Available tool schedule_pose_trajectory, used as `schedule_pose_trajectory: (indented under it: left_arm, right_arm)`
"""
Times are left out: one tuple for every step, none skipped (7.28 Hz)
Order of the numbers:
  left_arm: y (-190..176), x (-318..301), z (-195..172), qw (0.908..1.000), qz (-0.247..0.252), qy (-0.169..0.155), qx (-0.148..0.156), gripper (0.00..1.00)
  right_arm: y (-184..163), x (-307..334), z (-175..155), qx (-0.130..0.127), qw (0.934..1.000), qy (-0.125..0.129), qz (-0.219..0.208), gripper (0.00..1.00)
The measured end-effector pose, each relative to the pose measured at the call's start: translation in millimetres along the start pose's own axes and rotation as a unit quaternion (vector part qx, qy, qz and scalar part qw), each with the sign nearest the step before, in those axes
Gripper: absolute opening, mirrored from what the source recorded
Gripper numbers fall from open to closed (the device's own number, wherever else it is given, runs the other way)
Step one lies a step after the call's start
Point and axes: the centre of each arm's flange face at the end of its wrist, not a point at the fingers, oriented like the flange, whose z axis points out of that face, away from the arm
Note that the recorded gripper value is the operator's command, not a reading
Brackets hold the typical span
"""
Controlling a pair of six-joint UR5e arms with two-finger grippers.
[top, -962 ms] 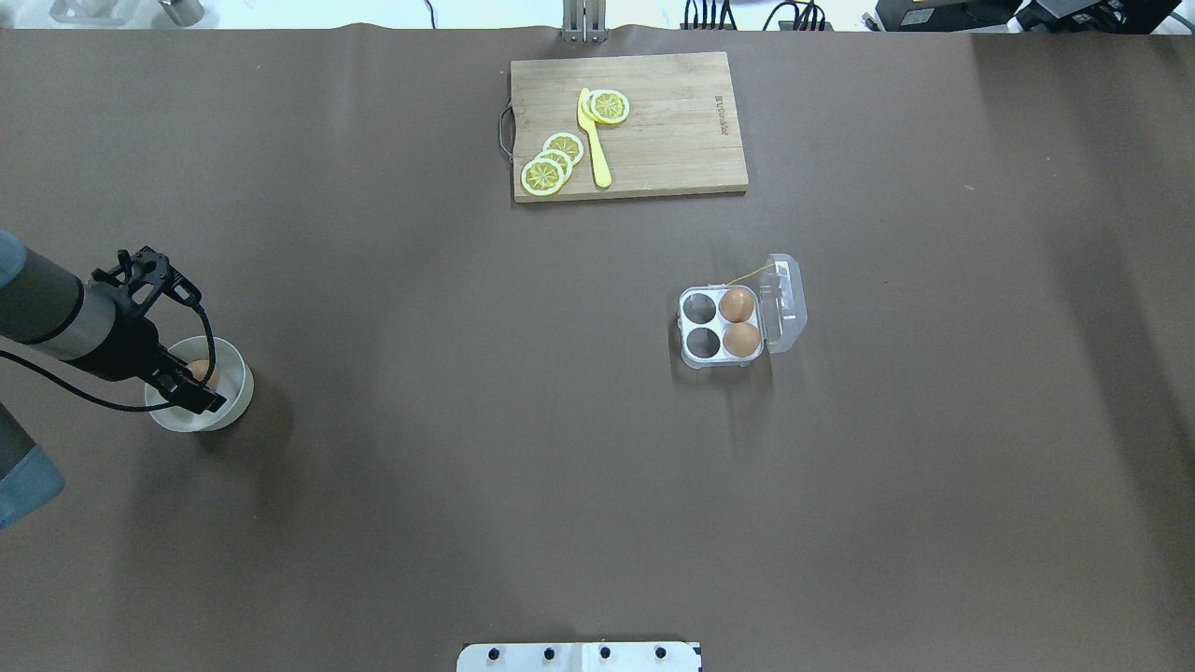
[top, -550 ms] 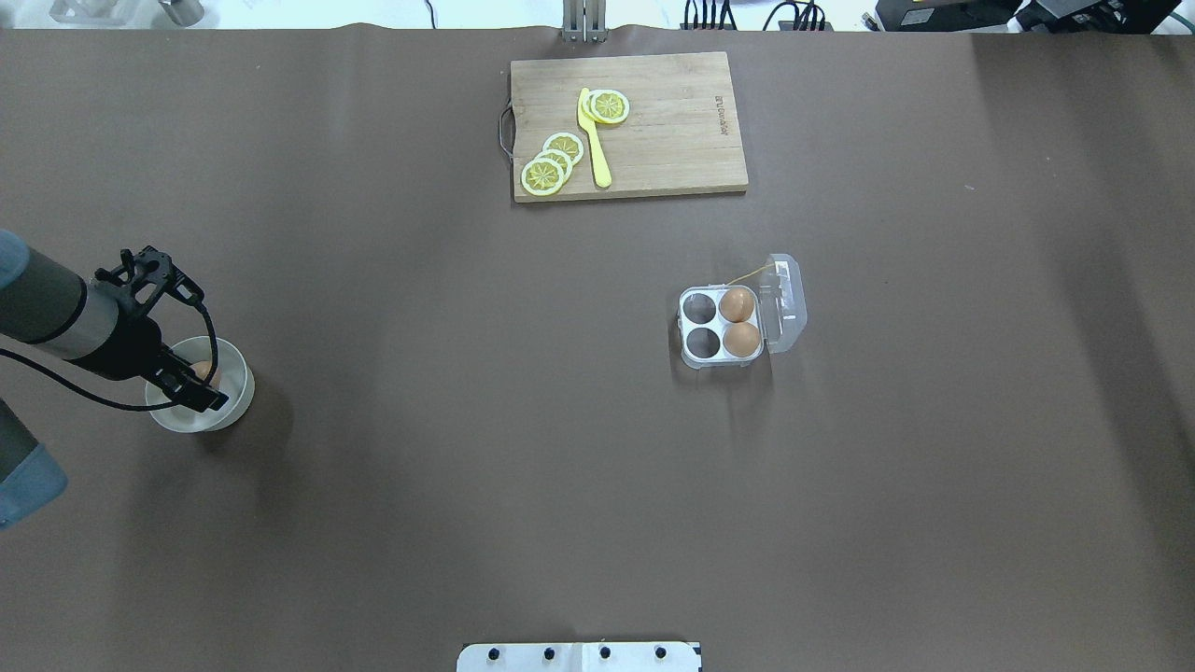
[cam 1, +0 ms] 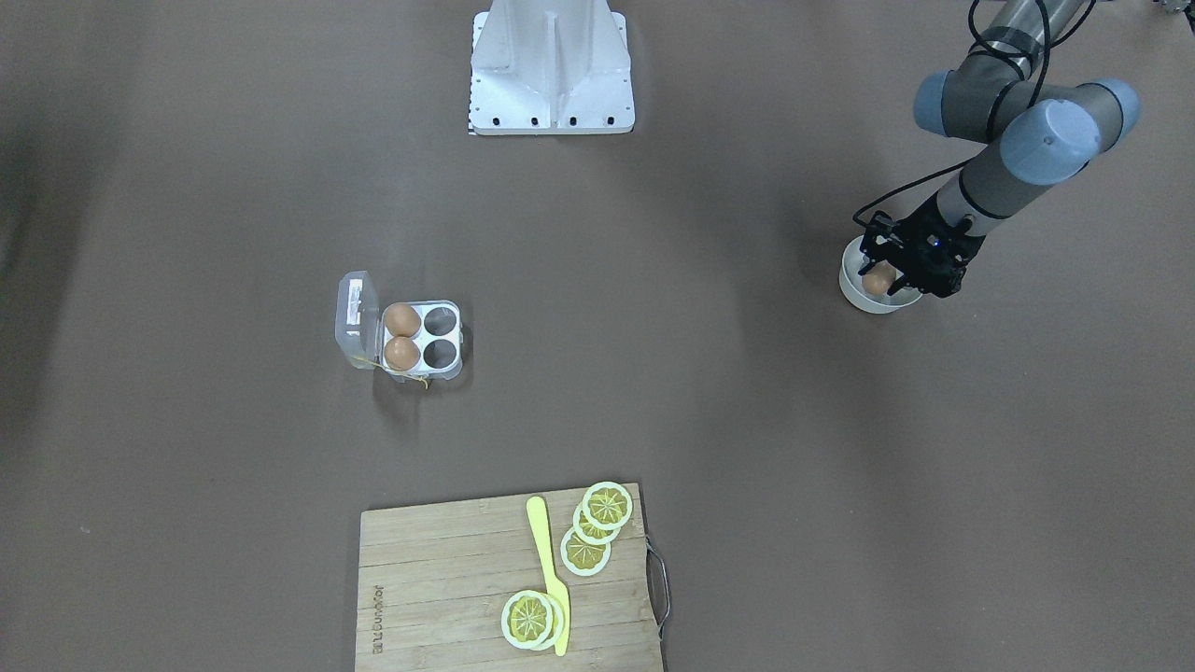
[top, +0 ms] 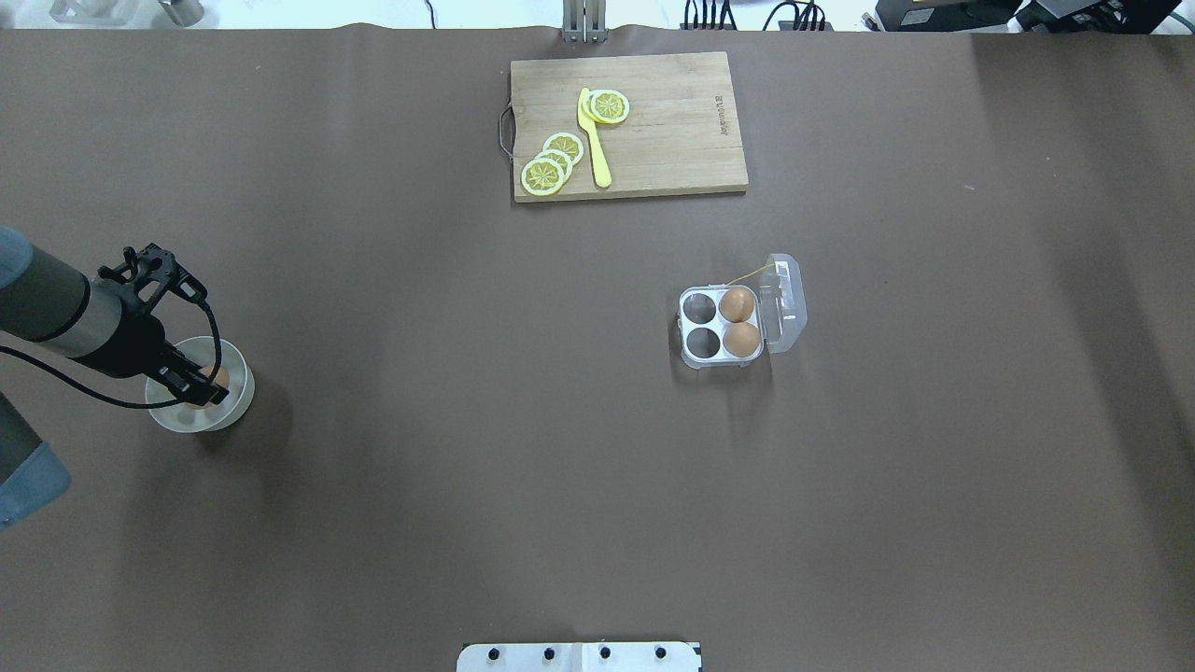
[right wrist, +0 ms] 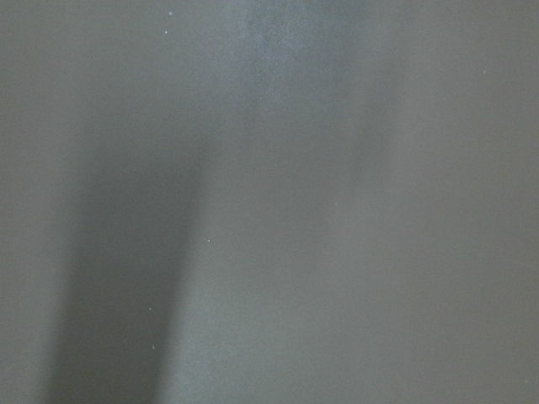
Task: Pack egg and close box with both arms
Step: 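Lower the left gripper into the cup and grasp the brown egg, then lift the egg and carry it with the left gripper to the egg box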
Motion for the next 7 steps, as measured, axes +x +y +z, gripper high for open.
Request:
schedule_pose_trajectory:
  left_arm:
    - [-3.4, 4.8, -3.8, 1.0000, 0.003, 0.005, 0.003, 0.12]
    - [-5.9, 11.4, -11.2, 0.9998, 0.006, 0.019, 0.005, 0.13]
    - [-9.5, 14.0, -26.9, 0.9992, 0.005, 0.038, 0.010, 0.13]
    - [-15.0, 8.9, -47.5, 0.9984, -0.003, 0.054, 0.018, 0.14]
    - [-31.4, 8.4, -67.4, 0.9973, -0.009, 0.067, 0.028, 0.14]
    - [-73.6, 23.5, -89.2, 0.9963, -0.016, 0.075, 0.038, 0.14]
    - [-125.2, 50.6, -112.5, 0.9954, -0.031, 0.080, 0.043, 0.14]
  right_arm:
    - [0.1, 0.1, 0.6, -0.001, 1.0000, 0.000, 0.000, 1.00]
    - [0.0, -0.2, 0.7, -0.001, 1.0000, -0.001, 0.000, 1.00]
    - [0.0, -0.2, 0.9, -0.001, 1.0000, -0.002, 0.000, 1.00]
    - [0.5, -0.2, 1.1, -0.001, 1.0000, -0.002, 0.000, 1.00]
    - [1.3, 0.0, 1.6, -0.001, 1.0000, -0.002, 0.000, 1.00]
    - [1.9, 0.1, 2.1, -0.001, 1.0000, -0.003, 0.001, 1.00]
    - [2.2, 0.0, 2.2, -0.001, 1.0000, -0.004, 0.001, 1.00]
